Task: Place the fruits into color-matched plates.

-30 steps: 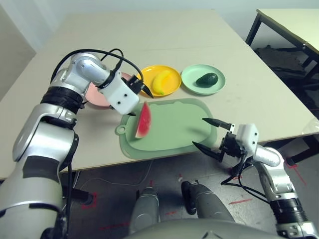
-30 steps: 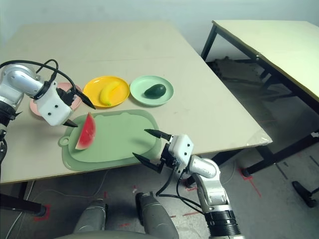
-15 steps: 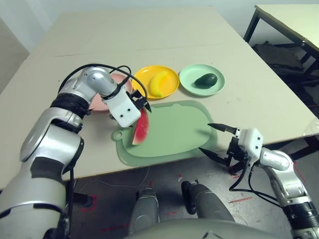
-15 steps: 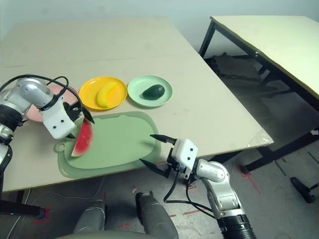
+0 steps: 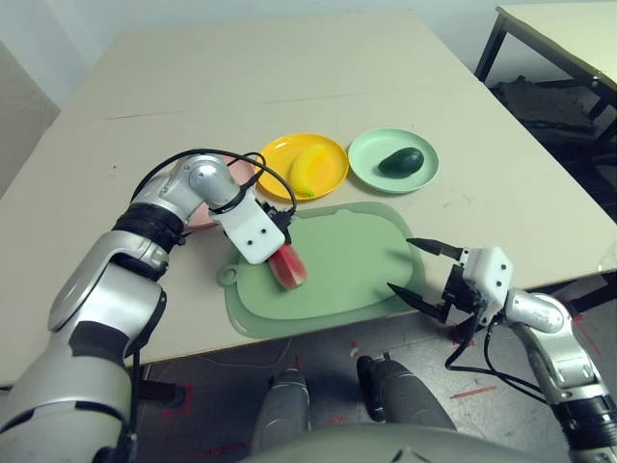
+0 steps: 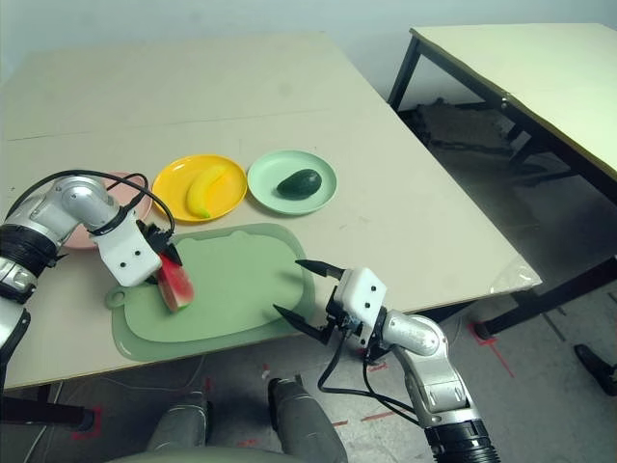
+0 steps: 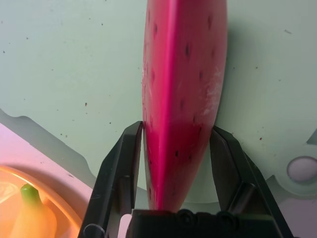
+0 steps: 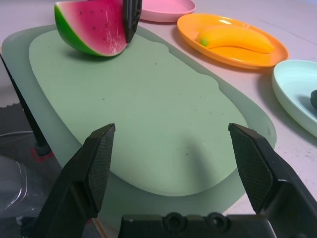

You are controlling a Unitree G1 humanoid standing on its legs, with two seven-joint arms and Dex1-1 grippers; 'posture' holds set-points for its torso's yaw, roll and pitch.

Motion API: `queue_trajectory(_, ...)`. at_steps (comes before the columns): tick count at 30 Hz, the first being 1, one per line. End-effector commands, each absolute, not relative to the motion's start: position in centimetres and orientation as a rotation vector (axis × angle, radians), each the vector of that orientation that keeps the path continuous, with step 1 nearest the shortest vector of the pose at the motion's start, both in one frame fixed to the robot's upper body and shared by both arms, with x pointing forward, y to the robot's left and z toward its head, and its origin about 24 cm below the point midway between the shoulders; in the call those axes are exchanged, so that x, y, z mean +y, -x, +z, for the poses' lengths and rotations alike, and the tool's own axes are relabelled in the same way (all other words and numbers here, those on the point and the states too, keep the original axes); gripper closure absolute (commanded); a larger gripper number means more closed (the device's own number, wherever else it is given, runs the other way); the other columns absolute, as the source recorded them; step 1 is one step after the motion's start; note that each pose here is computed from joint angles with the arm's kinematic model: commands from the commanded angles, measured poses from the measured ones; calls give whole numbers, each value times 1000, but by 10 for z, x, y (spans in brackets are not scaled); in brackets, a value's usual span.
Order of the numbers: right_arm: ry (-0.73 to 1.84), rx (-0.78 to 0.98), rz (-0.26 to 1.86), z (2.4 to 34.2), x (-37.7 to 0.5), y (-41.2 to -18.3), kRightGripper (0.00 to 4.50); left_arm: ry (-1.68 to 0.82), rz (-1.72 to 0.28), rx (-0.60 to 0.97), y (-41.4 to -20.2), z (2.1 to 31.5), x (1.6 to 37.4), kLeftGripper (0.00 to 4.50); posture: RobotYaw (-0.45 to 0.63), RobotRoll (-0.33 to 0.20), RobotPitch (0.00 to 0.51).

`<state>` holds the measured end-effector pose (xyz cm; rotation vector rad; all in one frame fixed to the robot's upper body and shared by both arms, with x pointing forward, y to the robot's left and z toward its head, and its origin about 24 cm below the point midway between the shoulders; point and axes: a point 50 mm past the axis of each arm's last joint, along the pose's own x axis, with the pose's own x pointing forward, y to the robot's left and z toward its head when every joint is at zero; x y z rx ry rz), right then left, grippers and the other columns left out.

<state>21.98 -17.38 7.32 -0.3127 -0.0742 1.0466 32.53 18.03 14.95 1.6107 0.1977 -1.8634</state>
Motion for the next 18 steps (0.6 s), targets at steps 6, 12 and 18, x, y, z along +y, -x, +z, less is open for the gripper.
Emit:
queue_trajectory(6,293,-98,1061,77,-167,-219,0,-1568,-1838,301,-327,151,190,2282,-125,0,102)
queue_trajectory(12,254,-135,1091,88,-158,-218,0,-1413,-1693,320,-337,175,200,2291,-115,0,99)
queue_trajectory(18,201,-160,1103,96,-148,-219,0,-1337,-1587,344,-341,196,215,2294,-93,0,97)
